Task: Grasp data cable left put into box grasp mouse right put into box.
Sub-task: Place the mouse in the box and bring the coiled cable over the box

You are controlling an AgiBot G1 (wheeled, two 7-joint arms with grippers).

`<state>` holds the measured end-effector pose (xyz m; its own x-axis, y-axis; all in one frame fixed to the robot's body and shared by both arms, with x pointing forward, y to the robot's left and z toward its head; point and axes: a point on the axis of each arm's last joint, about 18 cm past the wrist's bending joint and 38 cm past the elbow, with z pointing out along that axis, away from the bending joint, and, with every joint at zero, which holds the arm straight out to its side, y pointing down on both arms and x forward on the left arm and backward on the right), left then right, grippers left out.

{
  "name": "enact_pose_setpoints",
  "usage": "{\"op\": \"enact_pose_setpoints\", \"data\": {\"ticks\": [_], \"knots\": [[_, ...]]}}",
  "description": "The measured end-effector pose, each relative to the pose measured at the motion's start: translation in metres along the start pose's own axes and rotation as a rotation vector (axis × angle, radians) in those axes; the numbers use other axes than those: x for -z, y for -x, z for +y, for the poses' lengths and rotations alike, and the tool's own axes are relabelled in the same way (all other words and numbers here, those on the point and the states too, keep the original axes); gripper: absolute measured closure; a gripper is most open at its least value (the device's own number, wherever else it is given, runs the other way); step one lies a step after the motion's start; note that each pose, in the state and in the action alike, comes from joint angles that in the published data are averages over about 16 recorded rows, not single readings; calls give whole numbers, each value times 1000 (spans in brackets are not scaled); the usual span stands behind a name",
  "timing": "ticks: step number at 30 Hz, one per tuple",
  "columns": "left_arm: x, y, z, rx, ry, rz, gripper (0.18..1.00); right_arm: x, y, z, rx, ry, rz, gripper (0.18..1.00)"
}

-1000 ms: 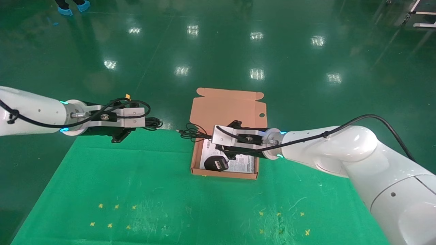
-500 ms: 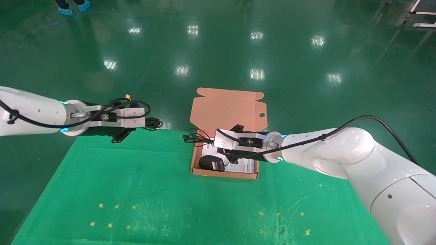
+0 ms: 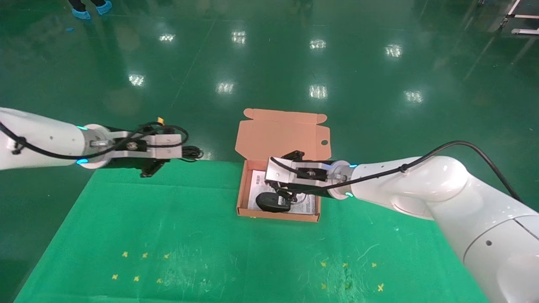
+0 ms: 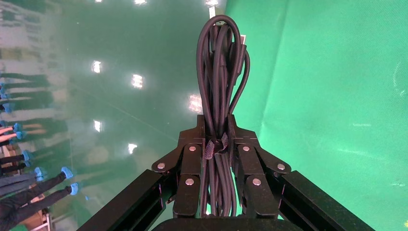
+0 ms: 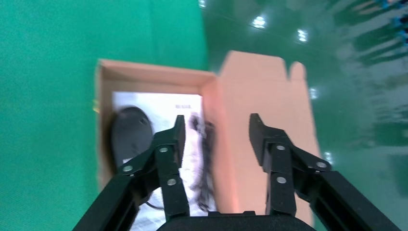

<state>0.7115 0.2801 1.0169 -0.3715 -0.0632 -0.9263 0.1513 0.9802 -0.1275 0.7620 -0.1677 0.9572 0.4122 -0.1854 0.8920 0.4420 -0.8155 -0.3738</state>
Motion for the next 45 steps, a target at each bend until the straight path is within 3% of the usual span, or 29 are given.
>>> {"op": "enact_pose_setpoints", "data": {"ticks": [13, 22, 33, 45], "knots": [[-52, -18, -54, -60, -121, -13, 924, 56, -47, 34, 54, 52, 110, 525], [-84, -32, -90, -103, -191, -29, 924, 100, -65, 58, 88, 106, 160, 321], [-98, -50, -121, -127, -273, -43, 924, 139, -67, 74, 97, 148, 193, 202], [-101, -64, -144, -128, -330, -33, 924, 162, -67, 79, 83, 168, 213, 179]]}}
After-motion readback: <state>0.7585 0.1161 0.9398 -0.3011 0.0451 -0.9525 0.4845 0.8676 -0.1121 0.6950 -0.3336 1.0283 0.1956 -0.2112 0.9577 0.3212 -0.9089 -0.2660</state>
